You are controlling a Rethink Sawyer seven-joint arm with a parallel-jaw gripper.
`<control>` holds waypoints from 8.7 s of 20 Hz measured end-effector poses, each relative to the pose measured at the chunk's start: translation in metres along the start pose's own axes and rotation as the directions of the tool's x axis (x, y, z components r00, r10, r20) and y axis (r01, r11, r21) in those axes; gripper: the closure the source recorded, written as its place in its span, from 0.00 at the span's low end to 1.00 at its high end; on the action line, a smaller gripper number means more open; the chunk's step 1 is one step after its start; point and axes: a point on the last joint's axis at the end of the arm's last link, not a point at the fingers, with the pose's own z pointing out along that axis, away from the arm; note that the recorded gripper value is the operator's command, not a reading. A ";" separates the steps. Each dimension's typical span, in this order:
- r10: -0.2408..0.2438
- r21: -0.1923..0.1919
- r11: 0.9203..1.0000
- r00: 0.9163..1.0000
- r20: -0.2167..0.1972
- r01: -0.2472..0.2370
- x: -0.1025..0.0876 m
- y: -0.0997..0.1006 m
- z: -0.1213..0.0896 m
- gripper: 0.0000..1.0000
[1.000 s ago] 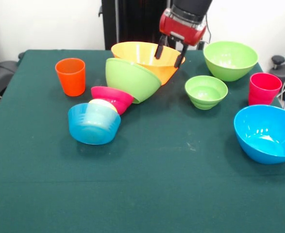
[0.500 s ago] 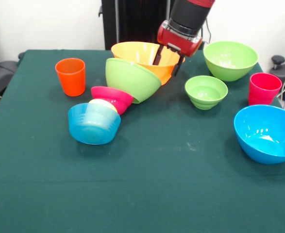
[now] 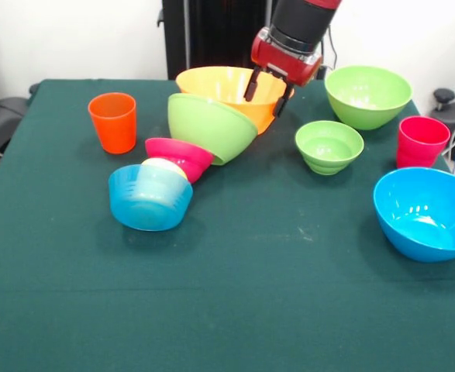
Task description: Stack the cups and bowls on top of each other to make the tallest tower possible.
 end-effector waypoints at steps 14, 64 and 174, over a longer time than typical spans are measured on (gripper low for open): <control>0.003 -0.001 1.000 0.999 0.050 -0.003 0.005 -0.011 0.048 0.00; 0.039 0.077 0.995 0.965 0.258 -0.061 -0.024 -0.011 0.002 1.00; -0.019 -0.122 0.992 0.997 0.069 0.027 -0.191 0.045 -0.084 0.00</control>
